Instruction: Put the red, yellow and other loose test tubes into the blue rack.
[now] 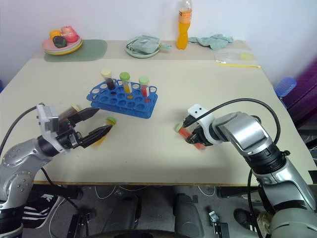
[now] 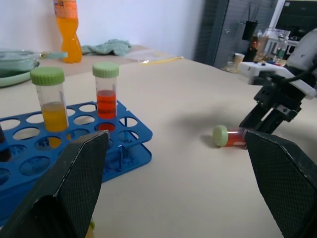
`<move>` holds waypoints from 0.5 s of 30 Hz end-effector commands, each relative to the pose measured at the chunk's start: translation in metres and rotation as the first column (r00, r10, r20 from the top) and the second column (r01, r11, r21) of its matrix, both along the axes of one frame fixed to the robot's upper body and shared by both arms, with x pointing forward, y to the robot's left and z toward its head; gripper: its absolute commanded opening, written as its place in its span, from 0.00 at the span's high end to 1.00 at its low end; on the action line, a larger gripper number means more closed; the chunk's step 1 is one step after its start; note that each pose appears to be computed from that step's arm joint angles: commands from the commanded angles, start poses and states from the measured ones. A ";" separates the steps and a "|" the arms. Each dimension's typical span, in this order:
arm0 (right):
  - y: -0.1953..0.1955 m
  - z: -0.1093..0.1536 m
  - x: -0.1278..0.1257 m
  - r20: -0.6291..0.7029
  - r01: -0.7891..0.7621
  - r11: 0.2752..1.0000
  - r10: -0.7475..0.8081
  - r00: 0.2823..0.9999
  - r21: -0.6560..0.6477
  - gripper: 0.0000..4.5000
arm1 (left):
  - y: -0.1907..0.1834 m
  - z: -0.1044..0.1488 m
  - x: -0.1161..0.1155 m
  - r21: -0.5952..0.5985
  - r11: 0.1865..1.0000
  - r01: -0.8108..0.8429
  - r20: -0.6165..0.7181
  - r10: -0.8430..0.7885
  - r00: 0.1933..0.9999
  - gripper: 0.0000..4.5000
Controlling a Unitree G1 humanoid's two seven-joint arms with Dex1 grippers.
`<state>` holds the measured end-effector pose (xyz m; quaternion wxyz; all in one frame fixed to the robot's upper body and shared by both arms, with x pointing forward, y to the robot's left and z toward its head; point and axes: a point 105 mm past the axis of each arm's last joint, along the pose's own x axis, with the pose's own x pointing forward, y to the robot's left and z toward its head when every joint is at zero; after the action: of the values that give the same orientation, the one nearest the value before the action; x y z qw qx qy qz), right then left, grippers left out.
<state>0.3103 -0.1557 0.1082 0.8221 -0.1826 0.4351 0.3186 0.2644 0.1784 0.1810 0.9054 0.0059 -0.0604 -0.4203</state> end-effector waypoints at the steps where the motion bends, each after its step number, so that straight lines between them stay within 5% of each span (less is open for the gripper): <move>1: -0.013 -0.004 -0.002 -0.047 0.078 0.997 -0.080 0.996 -0.028 0.50 | -0.004 0.012 -0.003 0.001 1.000 0.009 0.059 -0.009 0.998 0.00; 5: -0.014 0.004 0.002 -0.020 0.101 0.993 -0.102 0.995 -0.066 0.08 | -0.005 0.011 -0.002 -0.003 1.000 0.009 0.058 -0.009 0.998 0.00; 15: -0.033 0.004 -0.006 -0.085 0.141 0.984 -0.151 0.985 -0.105 0.08 | -0.008 0.007 -0.002 -0.023 1.000 0.014 0.062 -0.013 0.998 0.00</move>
<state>0.3078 -0.1773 0.1152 0.8177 -0.1729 0.4810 0.2649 0.2650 0.1739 0.1801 0.9046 -0.0012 -0.0732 -0.4199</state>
